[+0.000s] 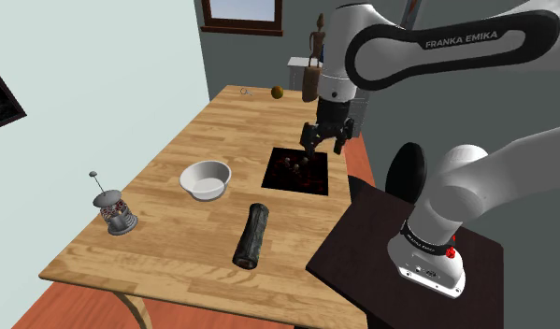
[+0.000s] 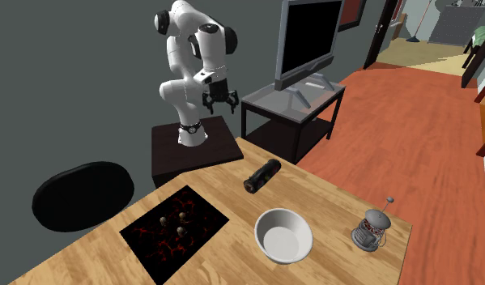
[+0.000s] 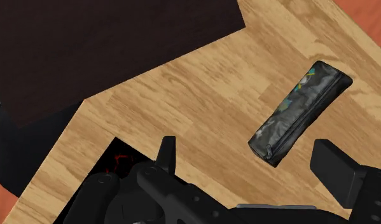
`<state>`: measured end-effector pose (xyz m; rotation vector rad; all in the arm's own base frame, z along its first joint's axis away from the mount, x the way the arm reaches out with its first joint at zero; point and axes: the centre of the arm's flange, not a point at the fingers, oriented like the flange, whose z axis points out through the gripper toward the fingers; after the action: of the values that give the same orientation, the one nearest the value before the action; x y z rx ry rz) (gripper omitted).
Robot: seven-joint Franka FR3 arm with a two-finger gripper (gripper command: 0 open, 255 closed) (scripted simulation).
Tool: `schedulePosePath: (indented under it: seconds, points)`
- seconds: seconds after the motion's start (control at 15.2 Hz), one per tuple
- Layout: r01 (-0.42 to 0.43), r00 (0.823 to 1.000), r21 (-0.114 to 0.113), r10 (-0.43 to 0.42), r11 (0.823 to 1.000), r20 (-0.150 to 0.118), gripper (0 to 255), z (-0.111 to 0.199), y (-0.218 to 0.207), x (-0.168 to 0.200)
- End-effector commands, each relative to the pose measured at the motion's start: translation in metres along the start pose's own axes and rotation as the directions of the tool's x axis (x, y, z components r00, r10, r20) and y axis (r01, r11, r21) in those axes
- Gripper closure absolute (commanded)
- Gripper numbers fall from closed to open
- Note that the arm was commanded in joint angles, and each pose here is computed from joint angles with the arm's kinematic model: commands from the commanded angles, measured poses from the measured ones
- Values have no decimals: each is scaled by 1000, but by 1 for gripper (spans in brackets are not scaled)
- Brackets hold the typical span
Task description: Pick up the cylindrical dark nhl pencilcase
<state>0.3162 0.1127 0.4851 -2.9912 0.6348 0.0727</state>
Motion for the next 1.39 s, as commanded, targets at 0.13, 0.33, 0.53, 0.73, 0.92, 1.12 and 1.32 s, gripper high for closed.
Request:
schedulePosePath:
  seconds: [0.13, 0.33, 0.53, 0.73, 0.92, 1.12, 1.32]
  points:
    - [-107, 994, -2, 107, 994, -31, 0, 45, -33, -1]
    - [-183, 982, -4, 183, 983, -52, 0, 76, -58, 2]
    - [-258, 963, -3, 257, 966, -74, 0, 108, -82, 7]
    - [-332, 939, -1, 331, 943, -96, 0, 139, -105, 14]
    - [-404, 908, 3, 401, 915, -117, 0, 171, -128, 24]
    - [-473, 872, 9, 470, 881, -138, 0, 202, -150, 37]
    - [-539, 830, 16, 535, 842, -158, 0, 233, -171, 52]
